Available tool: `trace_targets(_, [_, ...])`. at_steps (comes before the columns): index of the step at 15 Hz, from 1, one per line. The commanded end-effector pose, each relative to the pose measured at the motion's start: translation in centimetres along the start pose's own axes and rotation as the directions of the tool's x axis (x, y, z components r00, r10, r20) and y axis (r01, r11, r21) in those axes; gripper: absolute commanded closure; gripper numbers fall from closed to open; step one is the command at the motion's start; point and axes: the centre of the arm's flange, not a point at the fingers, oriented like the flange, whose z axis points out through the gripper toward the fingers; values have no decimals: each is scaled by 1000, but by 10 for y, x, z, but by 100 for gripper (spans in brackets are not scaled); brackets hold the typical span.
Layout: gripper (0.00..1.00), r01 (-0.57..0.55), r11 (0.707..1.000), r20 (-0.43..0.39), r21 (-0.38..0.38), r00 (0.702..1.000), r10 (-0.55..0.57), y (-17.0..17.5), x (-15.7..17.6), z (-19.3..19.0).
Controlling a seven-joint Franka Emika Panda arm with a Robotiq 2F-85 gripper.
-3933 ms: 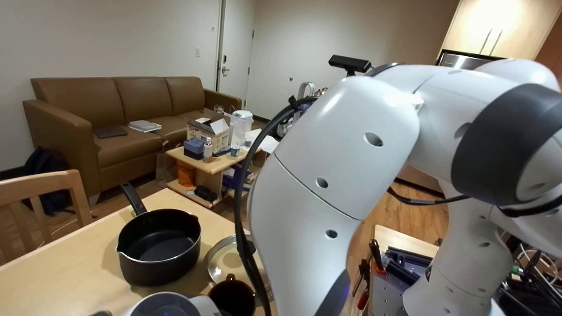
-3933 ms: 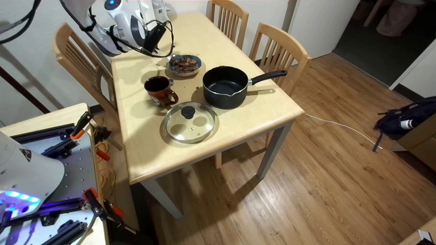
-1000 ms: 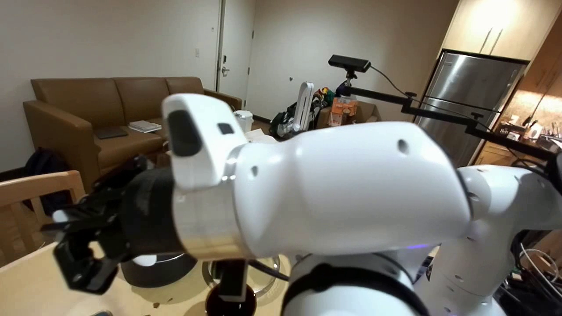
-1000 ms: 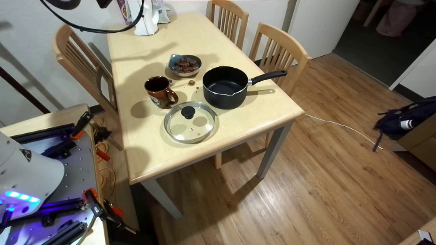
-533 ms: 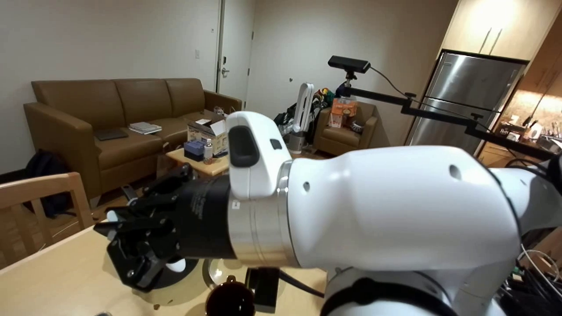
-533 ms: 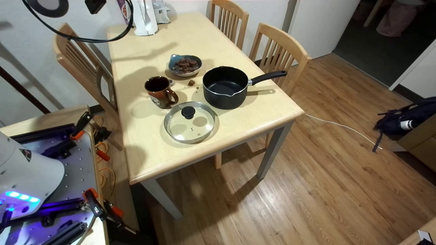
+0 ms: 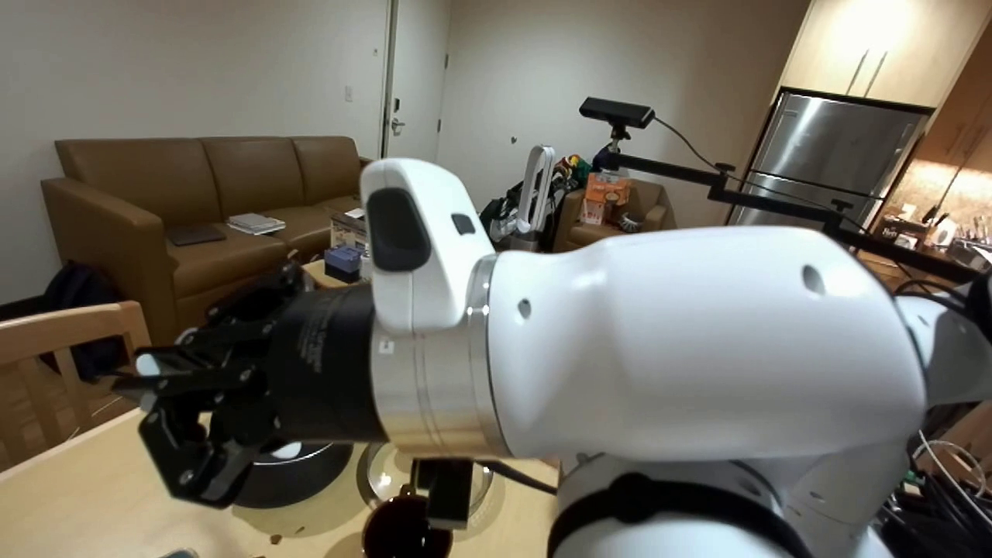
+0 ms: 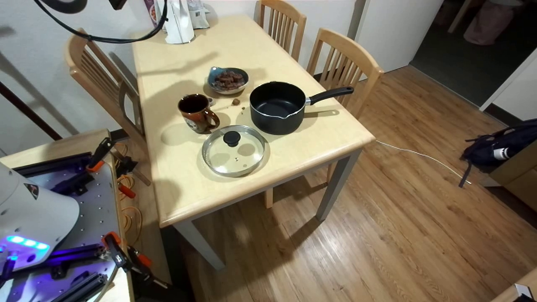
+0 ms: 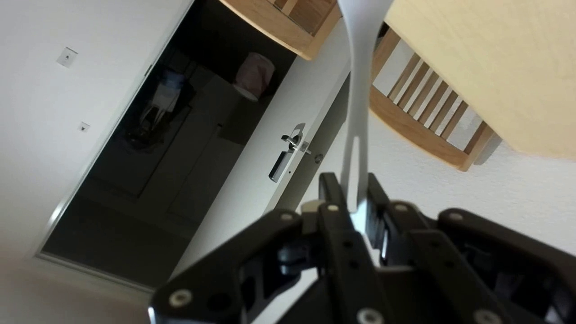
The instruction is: Remove the spoon from the bowl and put it in the mug
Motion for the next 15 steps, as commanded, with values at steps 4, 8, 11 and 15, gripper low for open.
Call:
trace_targets(4, [96, 40, 995, 117, -89, 993, -30, 51, -90, -13])
trace_targets(8, [85, 31, 997, 106, -67, 994, -23, 36, -63, -17])
trace_targets(11, [96, 43, 997, 105, -68, 994, -36, 27, -60, -21])
trace_targets(15, [96, 48, 996, 137, -82, 990, -36, 34, -93, -7])
